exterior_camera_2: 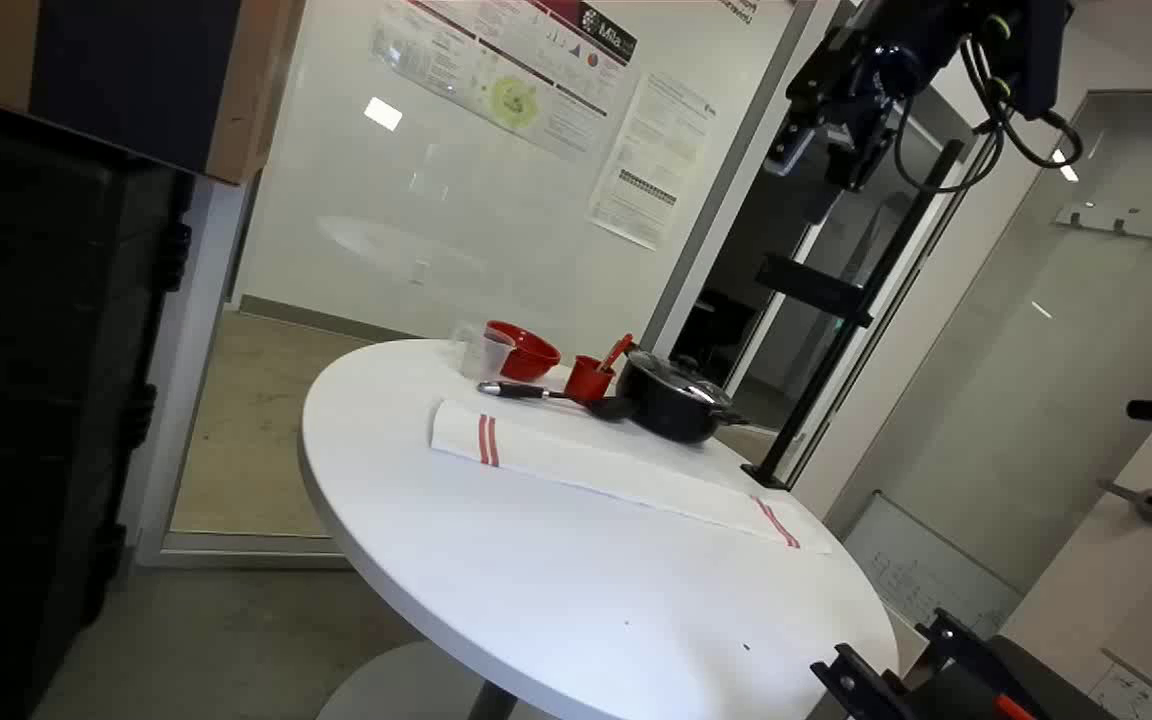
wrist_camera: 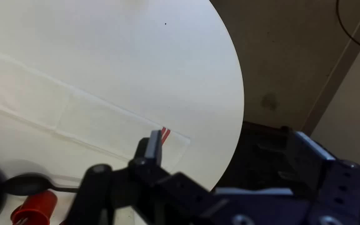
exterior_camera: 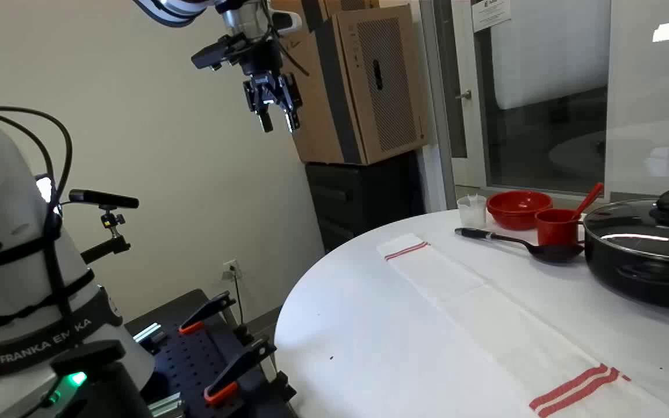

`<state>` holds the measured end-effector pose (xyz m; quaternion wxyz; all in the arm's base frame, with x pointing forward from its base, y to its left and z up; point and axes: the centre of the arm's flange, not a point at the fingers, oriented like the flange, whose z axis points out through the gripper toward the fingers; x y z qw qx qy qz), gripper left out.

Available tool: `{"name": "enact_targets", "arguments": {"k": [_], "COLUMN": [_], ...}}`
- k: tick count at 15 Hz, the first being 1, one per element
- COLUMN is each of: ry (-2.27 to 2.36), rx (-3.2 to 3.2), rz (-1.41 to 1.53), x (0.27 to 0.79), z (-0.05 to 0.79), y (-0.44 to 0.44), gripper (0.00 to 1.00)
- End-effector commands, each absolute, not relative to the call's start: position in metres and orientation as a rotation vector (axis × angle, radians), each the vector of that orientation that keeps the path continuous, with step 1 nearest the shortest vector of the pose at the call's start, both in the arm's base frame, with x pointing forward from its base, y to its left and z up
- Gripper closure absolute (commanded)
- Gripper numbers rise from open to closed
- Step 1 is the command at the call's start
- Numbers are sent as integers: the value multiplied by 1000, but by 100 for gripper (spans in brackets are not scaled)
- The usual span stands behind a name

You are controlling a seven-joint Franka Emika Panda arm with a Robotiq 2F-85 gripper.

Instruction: Fold the towel

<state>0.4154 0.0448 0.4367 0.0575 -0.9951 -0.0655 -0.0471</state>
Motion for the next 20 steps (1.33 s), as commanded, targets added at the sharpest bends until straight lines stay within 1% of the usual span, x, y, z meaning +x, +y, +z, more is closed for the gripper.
{"name": "enact_targets", "arguments": {"k": [1,8,9,11,16,18,20], "ry": [-199,-198,-219,-253,-293,-245,-149], "rx": [-3017,-3017,-3011,-3015,-3034,-3068,-3116], "rz": [-143,-143,-125,-188,-501,-540,-505], "x": [415,415,418,431,486,512,540], "z": [437,437,436,431,415,399,378], "y": [45,45,50,70,138,159,161], "gripper": [0,0,0,0,0,0,0]}}
